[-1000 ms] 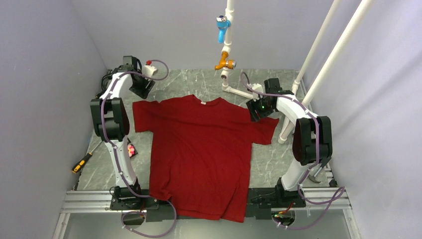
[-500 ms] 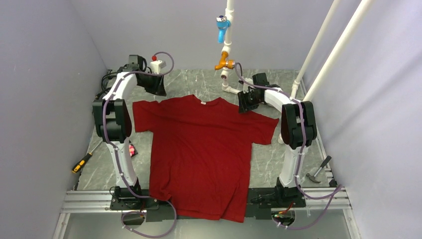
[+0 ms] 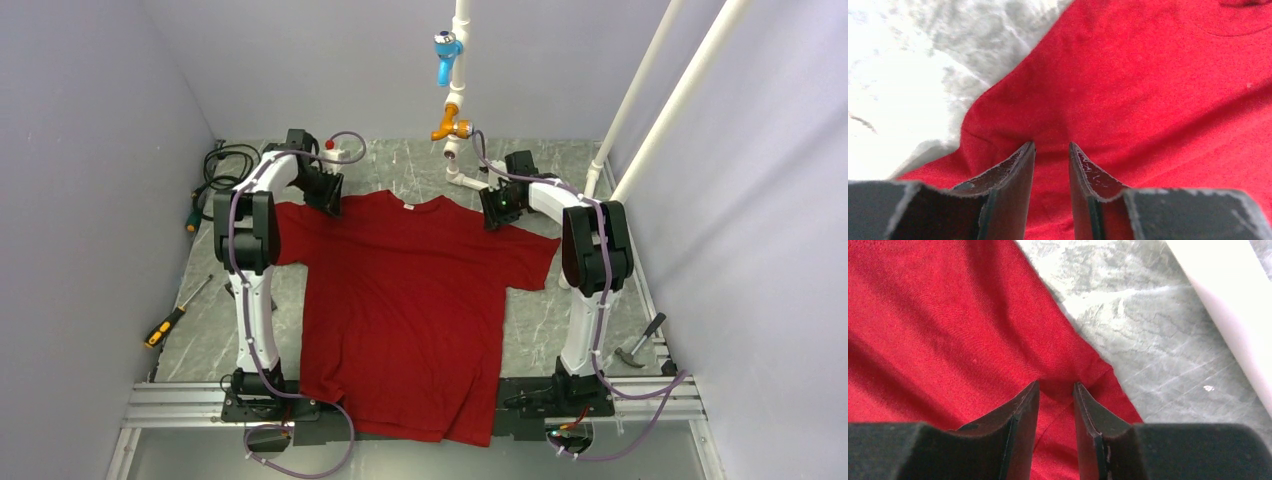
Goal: Remove the brooch from the garment
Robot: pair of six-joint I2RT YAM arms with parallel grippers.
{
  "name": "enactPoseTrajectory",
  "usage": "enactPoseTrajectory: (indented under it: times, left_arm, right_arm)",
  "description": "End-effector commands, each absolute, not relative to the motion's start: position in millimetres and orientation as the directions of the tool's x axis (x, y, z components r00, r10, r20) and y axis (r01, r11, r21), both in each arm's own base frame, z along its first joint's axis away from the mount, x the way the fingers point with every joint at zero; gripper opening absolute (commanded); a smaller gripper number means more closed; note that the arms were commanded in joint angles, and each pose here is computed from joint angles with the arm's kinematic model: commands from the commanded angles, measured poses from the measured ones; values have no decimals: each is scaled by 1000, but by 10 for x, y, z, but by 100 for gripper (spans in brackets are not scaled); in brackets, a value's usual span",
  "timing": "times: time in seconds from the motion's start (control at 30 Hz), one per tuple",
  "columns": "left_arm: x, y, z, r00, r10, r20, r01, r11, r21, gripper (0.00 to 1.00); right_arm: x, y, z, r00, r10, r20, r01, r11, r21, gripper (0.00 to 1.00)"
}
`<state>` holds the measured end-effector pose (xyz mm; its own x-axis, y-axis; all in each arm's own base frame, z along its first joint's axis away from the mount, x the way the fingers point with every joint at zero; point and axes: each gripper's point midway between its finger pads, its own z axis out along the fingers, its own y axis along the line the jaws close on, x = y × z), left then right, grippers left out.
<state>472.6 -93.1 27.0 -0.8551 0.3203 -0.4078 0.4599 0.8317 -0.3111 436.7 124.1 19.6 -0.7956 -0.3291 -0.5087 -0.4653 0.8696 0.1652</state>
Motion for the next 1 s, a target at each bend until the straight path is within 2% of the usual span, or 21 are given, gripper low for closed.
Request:
enactPoseTrajectory:
  times: [0.0, 0.23, 0.47, 0.6, 0.67, 0.73, 0.8, 0.97]
  left_arm:
    - [4889, -670, 221, -847, 367, -385, 454, 875, -165, 35]
    - [5172, -514, 229, -818, 407, -406, 465, 884, -51, 30]
    - [5357, -408, 154, -784, 455, -423, 487, 873, 36, 33]
    - [5461, -464, 300, -770, 434, -467, 487, 873, 9, 39]
    - [5478, -561, 511, -752, 410, -516, 496, 867, -33, 49]
    - [5470, -652, 781, -714, 390, -582, 513, 856, -56, 61]
    - [5420, -730, 1053, -668, 380, -640, 537, 841, -61, 71]
    - [5214, -803, 1594, -599, 353, -719, 552, 832, -52, 79]
  right_arm:
    - [4495, 1108, -68, -790, -385, -478, -471, 879, 70, 34]
    - [4655, 1026, -167, -806, -384, -450, -442, 897, 26, 34]
    - [4784, 940, -146, -793, -395, -463, -433, 901, -28, 35]
    - [4856, 1015, -8, -774, -386, -501, -448, 894, 4, 37]
    - [4860, 1108, 163, -751, -379, -540, -471, 882, 37, 44]
    - [4822, 1209, 371, -719, -374, -586, -505, 860, 71, 60]
    - [4737, 1268, 541, -694, -359, -624, -519, 850, 89, 69]
    - [4521, 1382, 993, -651, -318, -689, -544, 828, 133, 82]
